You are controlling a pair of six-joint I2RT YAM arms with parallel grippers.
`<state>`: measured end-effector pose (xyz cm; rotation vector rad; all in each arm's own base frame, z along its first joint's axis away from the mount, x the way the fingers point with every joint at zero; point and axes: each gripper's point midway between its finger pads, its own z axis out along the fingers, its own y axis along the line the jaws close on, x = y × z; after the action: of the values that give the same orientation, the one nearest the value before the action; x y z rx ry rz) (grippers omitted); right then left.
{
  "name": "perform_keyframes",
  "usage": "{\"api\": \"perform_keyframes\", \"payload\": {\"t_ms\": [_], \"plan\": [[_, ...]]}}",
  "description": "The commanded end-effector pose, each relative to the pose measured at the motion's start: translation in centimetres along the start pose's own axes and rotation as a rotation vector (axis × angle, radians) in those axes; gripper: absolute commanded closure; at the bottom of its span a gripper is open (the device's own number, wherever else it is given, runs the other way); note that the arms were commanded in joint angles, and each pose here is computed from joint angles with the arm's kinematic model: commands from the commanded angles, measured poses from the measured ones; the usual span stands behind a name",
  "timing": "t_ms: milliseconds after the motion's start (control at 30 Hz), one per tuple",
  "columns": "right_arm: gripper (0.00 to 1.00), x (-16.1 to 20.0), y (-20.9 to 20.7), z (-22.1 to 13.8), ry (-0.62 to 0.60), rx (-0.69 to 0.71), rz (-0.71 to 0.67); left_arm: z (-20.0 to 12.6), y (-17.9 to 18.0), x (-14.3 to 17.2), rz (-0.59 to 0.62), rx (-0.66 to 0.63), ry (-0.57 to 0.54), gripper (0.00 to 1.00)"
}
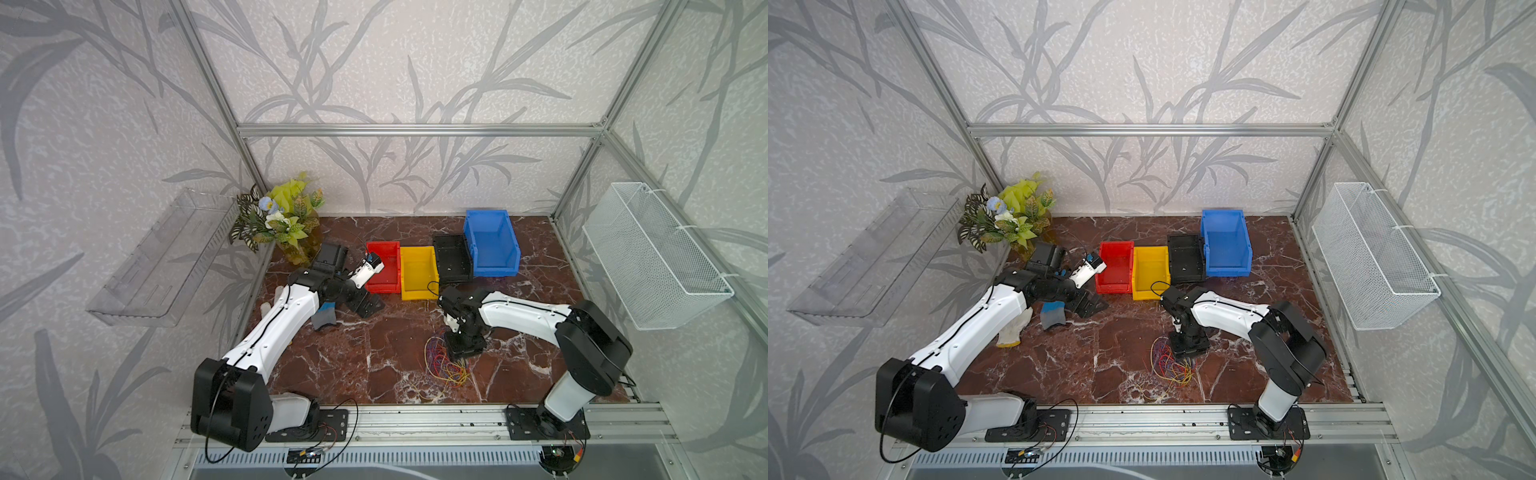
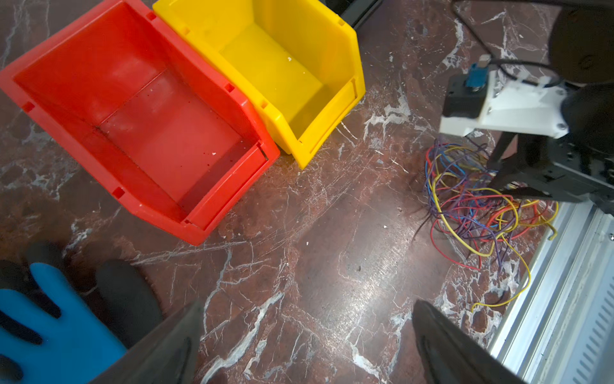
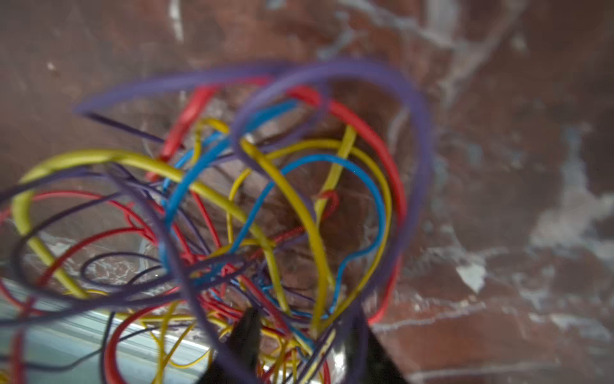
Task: Untangle and sort cables by color
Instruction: Untie the cable.
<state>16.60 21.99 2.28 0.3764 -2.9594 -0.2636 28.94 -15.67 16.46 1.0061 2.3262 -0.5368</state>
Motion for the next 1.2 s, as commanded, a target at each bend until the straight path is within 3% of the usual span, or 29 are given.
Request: {"api": "perform_keyframes", "payload": {"t_ms": [0, 67, 233, 333, 533, 733, 900, 1167], "plan": [[0.93, -2.2, 2.4, -0.8, -0.136, -0.067, -0.096, -0.2, -1.6, -0.4, 0.060, 0.083, -0.045, 0.00], [1.00, -2.6, 3.8, -3.0, -0.229, -0.066, -0.190, -0.4, -2.7, -0.8, 0.084, 0.138, -0.067, 0.00], [1.00, -1.5, 10.4, -9.9, -0.524, -0.078, -0.621, -1.0, -4.4, -2.5, 0.134, 0.237, -0.133, 0.00], [1.00, -1.7, 12.0, -12.5, -0.661, -0.022, -0.778, -1.0, -5.6, -3.7, 0.161, 0.307, -0.166, 0.00], [1.00, -2.6, 12.8, -15.1, -0.802, 0.041, -0.925, -0.3, -7.7, -5.0, 0.199, 0.404, -0.188, 0.00], [1.00, -3.0, 12.8, -16.3, -0.892, 0.070, -0.964, 0.7, -9.3, -4.2, 0.221, 0.462, -0.161, 0.01], [1.00, -3.0, 11.5, -16.3, -0.910, 0.128, -0.972, 0.4, -9.8, -3.4, 0.254, 0.477, -0.141, 0.07], [1.00, -3.1, 8.9, -15.3, -0.881, 0.253, -0.978, -0.8, -9.3, -3.8, 0.293, 0.422, -0.121, 0.03]]}}
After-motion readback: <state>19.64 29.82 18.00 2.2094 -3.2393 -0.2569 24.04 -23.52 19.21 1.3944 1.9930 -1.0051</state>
